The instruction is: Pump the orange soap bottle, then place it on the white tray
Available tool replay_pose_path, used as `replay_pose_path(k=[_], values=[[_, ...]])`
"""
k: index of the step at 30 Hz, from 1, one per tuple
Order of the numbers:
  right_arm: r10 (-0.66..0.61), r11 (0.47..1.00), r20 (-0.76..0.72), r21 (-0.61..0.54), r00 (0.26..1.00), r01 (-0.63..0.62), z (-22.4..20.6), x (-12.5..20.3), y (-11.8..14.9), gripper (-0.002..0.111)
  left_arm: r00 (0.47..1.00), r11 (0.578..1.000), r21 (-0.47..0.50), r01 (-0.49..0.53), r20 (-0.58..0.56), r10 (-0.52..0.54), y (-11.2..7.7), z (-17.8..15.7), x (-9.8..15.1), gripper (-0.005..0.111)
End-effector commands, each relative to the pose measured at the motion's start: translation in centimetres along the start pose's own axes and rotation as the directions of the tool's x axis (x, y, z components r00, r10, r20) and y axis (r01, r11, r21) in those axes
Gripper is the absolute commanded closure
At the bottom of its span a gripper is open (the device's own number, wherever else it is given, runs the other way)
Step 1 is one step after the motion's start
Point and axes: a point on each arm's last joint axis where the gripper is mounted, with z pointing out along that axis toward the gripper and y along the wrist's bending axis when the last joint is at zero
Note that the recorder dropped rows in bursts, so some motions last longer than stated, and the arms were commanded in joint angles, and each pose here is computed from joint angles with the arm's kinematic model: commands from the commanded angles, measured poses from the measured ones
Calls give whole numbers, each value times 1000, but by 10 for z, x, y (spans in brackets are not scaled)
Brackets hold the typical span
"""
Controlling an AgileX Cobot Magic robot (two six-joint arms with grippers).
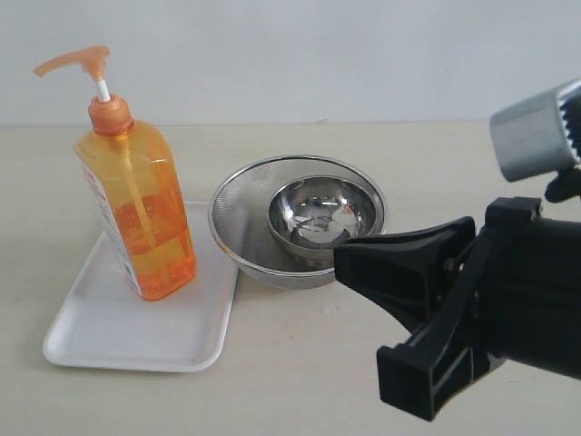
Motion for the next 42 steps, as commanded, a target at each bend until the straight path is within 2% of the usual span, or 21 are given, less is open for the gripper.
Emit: replay_pose_path(k=[1, 24, 26, 29, 34, 40, 41, 42], values=[[8, 1000, -20, -3, 1000, -8, -1, 3, -1, 108, 1000, 1000, 5, 8, -4, -8, 0, 0, 1, 102], [20, 1000, -5, 19, 1000, -20, -6, 0, -6, 108, 1000, 999, 43, 1, -31, 1, -4, 0, 4, 102], [43, 997, 31, 55, 999, -45, -20, -6, -15, 108, 999, 999, 44, 1, -32, 1, -4, 0, 4, 102], [57, 987, 168, 140, 984, -81, -50, -18, -27, 108, 999, 999, 46, 1, -34, 1, -4, 0, 4, 102], [-14, 943, 449, 304, 894, -138, -107, -31, -34, 108, 999, 999, 46, 1, -34, 1, -4, 0, 4, 102], [-178, 908, 690, 389, 701, -152, -166, -28, -12, 108, 999, 999, 46, 1, -34, 1, -4, 0, 4, 102], [-222, 901, 733, 407, 642, -153, -179, -24, -4, 108, 999, 999, 46, 1, -34, 1, -4, 0, 4, 102], [-235, 898, 742, 414, 628, -153, -182, -22, -1, 108, 999, 999, 46, 1, -34, 1, -4, 0, 4, 102]])
